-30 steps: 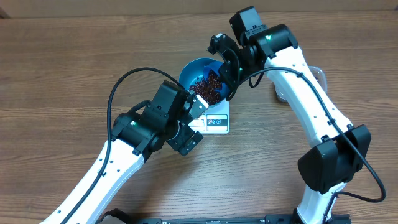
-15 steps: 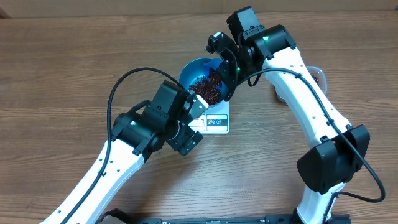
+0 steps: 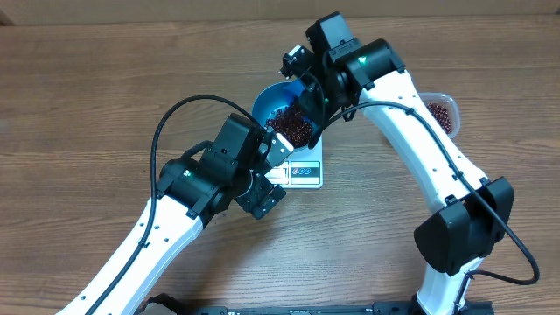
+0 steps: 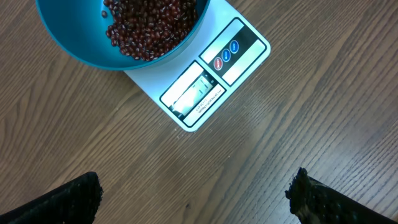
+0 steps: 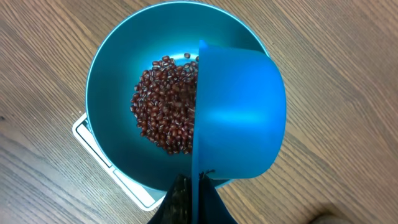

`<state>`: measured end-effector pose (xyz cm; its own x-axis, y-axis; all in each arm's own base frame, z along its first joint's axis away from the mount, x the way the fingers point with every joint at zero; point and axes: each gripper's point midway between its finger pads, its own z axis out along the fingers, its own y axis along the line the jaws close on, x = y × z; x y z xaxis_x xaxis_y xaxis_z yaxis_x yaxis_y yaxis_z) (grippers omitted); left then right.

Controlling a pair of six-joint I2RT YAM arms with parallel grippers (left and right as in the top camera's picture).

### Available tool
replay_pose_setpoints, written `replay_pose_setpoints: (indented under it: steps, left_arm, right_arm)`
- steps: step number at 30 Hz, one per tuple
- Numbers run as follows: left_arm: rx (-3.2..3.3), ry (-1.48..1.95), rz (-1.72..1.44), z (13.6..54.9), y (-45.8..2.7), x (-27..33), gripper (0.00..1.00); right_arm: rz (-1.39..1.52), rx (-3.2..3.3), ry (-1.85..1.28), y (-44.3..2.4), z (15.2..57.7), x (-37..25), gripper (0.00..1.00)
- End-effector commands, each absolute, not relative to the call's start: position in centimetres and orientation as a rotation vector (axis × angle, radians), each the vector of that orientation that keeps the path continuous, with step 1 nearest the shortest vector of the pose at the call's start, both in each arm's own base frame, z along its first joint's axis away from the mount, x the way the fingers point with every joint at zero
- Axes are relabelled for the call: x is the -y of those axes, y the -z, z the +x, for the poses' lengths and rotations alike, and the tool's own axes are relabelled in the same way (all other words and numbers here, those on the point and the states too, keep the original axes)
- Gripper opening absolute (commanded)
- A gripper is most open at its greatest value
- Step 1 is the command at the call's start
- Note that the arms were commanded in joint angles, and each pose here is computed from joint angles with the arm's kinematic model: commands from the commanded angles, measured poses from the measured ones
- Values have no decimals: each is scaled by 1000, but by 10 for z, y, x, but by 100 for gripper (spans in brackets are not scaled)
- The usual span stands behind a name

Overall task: Scoop item into bowl and weigh 150g on scale
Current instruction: 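Tilt the blue scoop to pour red beans into the teal bowl, then hold the emptied scoop over the bowl while beans settle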

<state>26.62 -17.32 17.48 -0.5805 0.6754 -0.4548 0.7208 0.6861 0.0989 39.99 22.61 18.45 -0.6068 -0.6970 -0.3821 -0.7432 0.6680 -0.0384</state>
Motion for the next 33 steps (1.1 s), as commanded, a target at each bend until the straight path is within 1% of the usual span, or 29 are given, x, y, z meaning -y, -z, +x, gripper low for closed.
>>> replay_pose_setpoints:
  steps: [1, 7, 33]
  left_arm:
    - [-2428, 146, 1096, 265, -174, 174, 100]
    - [-2428, 146, 1096, 265, -174, 174, 100]
    - [-2428, 146, 1096, 265, -174, 174, 100]
  right_arm:
    - [-1141, -2460, -103, -201, 404, -230, 4]
    - [-1152, -2452, -26, -201, 404, -230, 4]
    - [-1185, -2417, 88, -203, 400, -238, 4]
